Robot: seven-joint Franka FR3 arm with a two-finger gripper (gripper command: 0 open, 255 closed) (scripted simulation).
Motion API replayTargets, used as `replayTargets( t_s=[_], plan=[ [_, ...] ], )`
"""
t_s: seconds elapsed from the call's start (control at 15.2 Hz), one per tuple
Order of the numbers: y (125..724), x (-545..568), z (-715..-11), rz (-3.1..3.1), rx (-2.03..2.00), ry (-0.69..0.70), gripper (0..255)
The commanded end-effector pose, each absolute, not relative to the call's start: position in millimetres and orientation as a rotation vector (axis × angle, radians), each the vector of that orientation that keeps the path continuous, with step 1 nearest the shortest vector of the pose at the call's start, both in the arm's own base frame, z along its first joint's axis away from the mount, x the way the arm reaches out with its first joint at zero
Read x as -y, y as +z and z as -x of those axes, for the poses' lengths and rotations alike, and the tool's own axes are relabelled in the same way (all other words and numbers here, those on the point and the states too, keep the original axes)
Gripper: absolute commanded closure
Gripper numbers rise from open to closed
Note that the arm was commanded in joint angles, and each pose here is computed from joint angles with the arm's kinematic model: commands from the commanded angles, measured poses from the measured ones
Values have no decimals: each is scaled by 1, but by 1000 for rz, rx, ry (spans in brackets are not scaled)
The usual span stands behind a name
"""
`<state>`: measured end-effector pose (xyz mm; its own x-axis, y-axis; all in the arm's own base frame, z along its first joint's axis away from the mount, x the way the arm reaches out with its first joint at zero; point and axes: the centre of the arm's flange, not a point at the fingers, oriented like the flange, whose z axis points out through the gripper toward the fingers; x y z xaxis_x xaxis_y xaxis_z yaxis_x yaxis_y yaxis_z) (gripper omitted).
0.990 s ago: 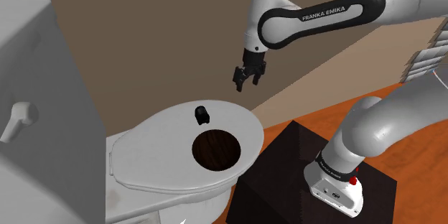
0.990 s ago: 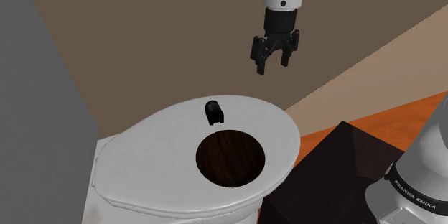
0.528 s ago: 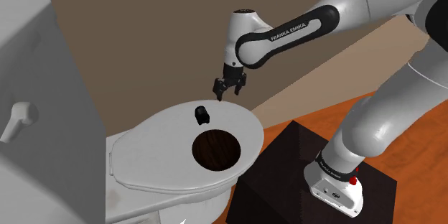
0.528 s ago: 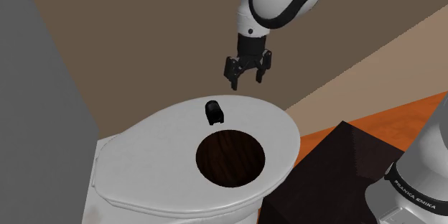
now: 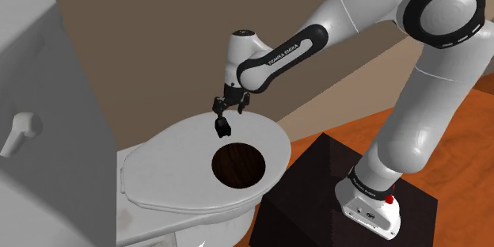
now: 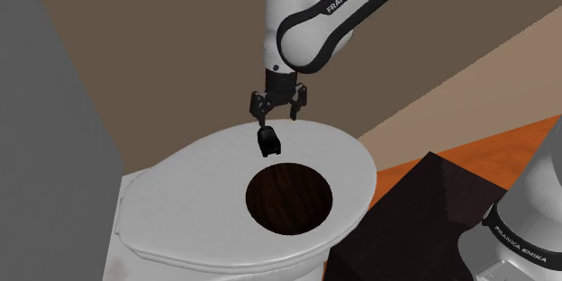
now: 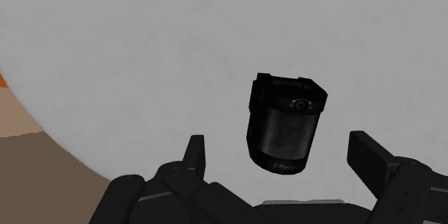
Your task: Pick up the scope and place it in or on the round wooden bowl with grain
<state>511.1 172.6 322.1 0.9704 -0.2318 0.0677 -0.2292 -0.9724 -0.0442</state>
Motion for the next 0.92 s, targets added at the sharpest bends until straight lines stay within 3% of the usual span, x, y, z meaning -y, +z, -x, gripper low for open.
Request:
replayTargets(
  t_s=[0.0, 0.86],
  plan=[
    [304, -182, -526, 3074, -385, -131, 0],
    [258, -187, -536, 3072, -393, -138, 0]
  ],
)
